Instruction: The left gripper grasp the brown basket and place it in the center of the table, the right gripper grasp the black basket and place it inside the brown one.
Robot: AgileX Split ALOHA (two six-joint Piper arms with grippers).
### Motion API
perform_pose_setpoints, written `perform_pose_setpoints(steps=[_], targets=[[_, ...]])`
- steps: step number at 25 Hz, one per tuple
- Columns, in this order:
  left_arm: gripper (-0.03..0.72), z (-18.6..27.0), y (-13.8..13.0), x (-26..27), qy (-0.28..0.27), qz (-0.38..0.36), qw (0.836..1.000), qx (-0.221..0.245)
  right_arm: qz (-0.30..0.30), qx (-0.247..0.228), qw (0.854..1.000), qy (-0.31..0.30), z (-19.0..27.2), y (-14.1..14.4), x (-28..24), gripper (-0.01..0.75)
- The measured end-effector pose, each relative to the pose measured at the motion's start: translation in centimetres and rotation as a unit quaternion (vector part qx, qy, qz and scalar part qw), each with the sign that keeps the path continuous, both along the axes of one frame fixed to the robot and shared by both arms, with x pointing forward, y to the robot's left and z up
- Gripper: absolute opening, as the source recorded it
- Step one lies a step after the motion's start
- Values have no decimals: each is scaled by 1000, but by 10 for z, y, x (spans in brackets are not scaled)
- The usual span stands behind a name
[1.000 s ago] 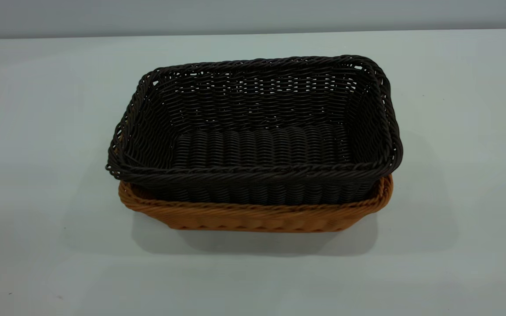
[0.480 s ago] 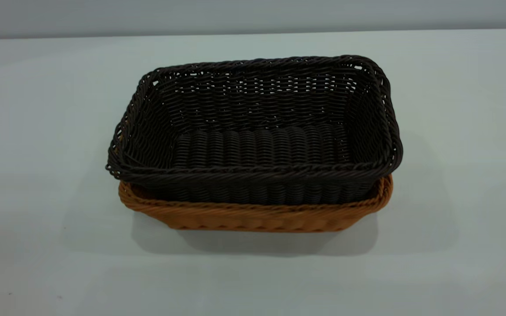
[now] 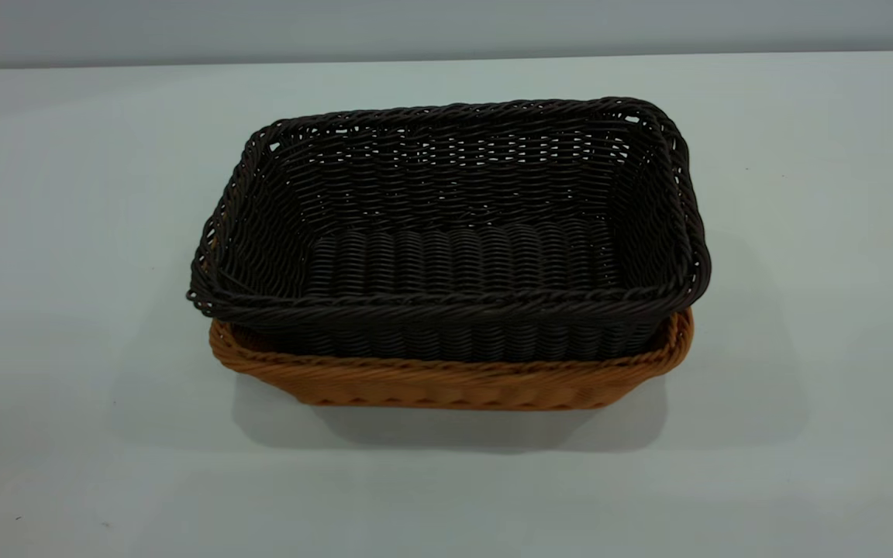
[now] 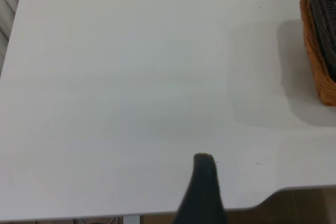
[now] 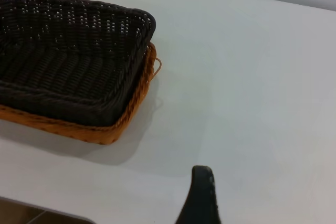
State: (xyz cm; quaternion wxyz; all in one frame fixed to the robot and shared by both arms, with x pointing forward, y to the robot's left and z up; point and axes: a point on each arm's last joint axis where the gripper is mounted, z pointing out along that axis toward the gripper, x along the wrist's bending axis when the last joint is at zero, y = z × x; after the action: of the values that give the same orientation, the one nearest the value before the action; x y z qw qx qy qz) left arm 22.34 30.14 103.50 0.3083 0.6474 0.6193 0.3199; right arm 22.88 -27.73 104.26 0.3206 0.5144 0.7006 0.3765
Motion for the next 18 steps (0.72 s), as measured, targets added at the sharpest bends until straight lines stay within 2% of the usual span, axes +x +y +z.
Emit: perform_pose_setpoints(steps=[15,18], targets=[[576,0,0,0,0,0,1000,0,-2,-3,1000,0,0,-1,0,545],[576,0,0,0,0,0,1000,0,-19,0,1000,1,0,-3,1,545]])
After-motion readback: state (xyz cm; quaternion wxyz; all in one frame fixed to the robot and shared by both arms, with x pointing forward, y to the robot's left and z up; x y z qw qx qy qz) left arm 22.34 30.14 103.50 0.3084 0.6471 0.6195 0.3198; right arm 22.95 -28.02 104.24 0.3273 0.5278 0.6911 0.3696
